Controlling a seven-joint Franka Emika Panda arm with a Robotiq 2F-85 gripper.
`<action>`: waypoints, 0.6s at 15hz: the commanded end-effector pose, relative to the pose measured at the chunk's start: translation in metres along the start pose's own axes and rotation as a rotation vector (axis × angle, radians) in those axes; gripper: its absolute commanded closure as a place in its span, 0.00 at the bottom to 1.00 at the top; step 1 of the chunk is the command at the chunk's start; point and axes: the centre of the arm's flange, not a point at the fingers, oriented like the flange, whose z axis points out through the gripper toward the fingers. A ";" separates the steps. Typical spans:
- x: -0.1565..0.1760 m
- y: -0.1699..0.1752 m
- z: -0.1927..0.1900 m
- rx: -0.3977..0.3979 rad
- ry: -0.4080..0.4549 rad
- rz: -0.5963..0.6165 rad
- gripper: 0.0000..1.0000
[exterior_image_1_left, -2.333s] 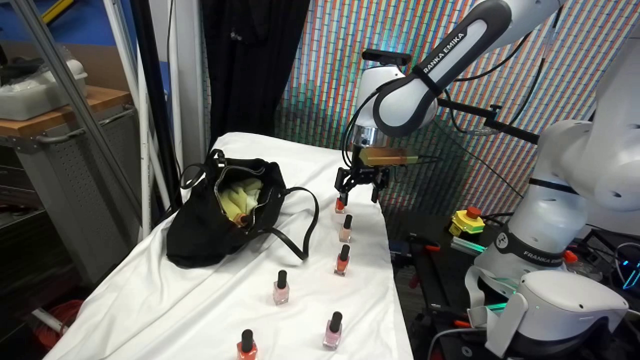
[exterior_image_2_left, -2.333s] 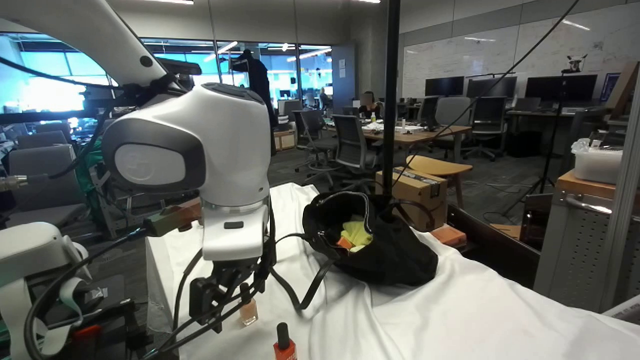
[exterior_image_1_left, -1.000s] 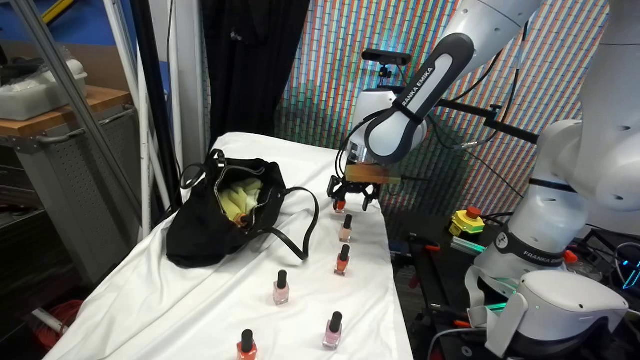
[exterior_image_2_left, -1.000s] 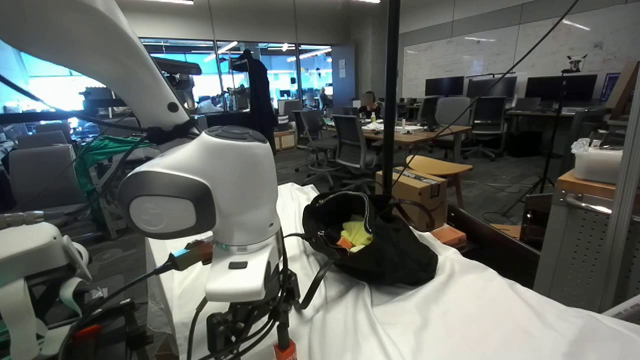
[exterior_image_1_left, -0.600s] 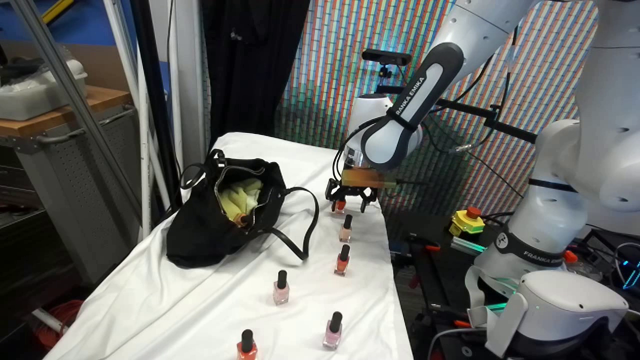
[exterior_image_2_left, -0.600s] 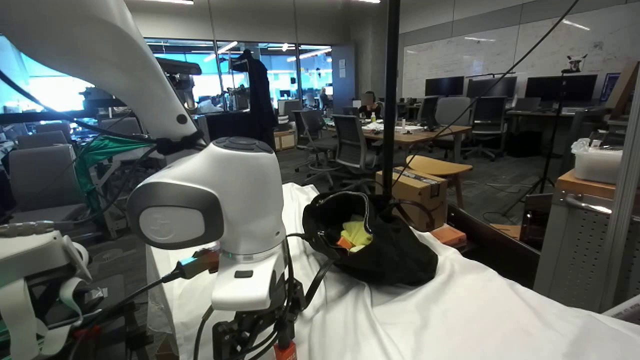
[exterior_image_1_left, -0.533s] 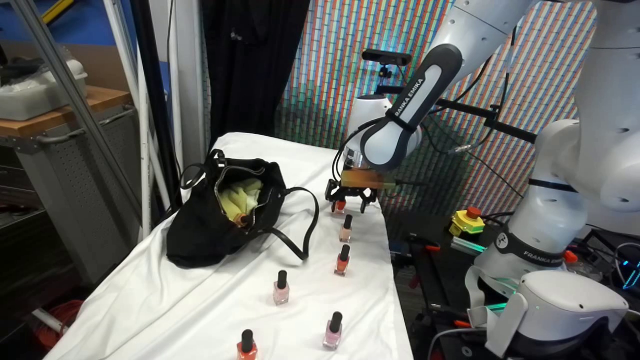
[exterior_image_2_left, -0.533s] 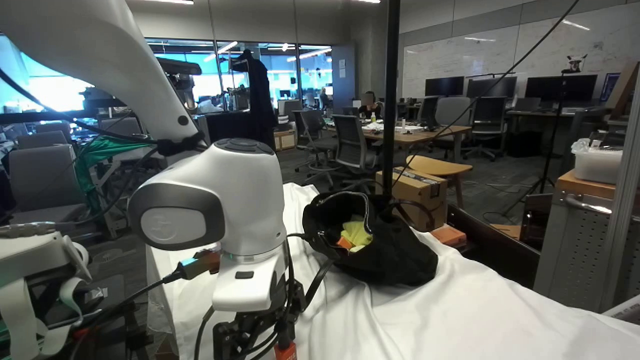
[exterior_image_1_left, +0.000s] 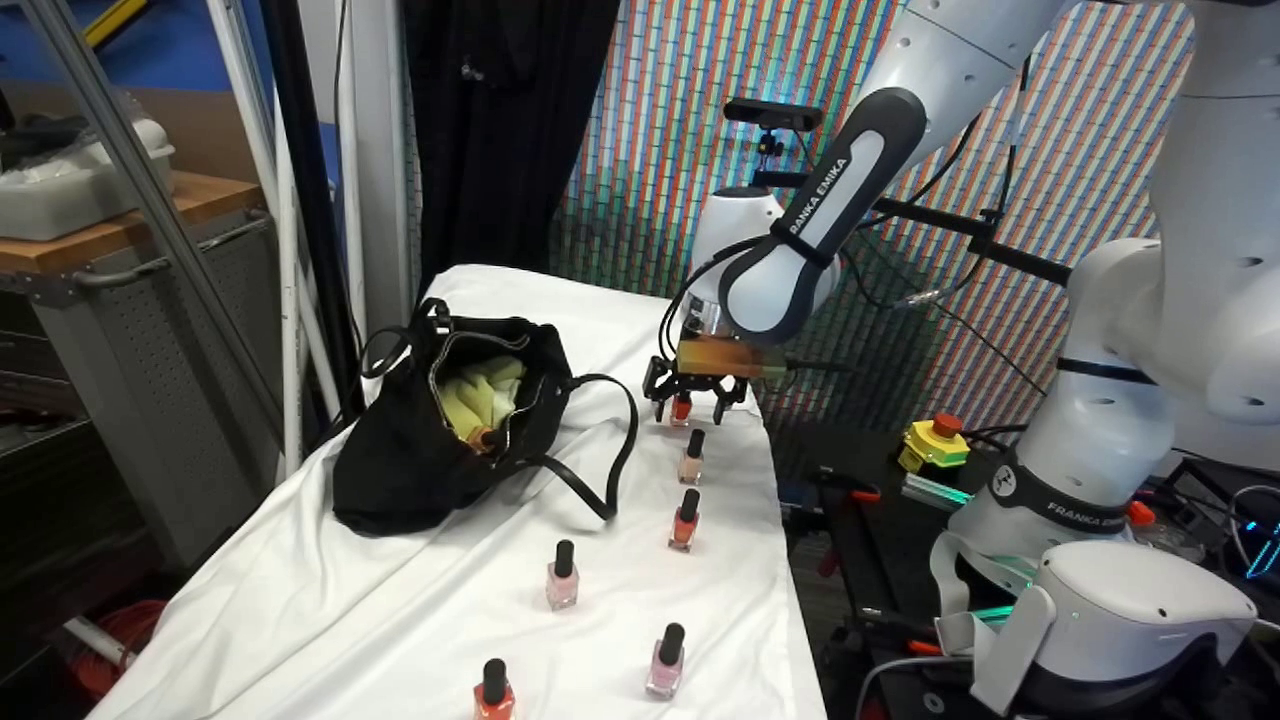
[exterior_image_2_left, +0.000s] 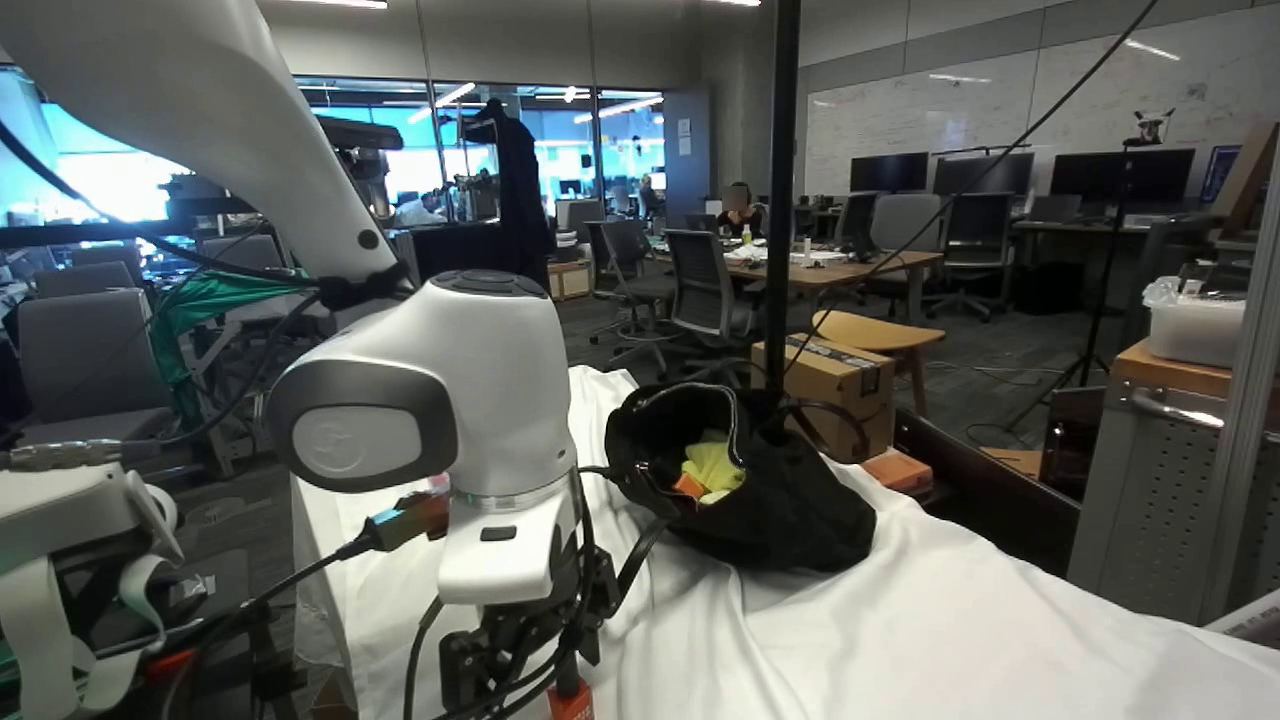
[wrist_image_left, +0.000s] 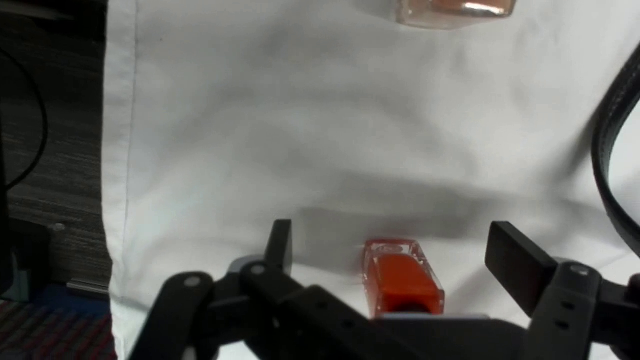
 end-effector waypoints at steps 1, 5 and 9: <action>0.001 -0.001 -0.019 0.029 0.057 -0.011 0.00; 0.009 0.000 -0.023 0.027 0.083 -0.020 0.00; 0.013 -0.001 -0.018 0.021 0.075 -0.026 0.00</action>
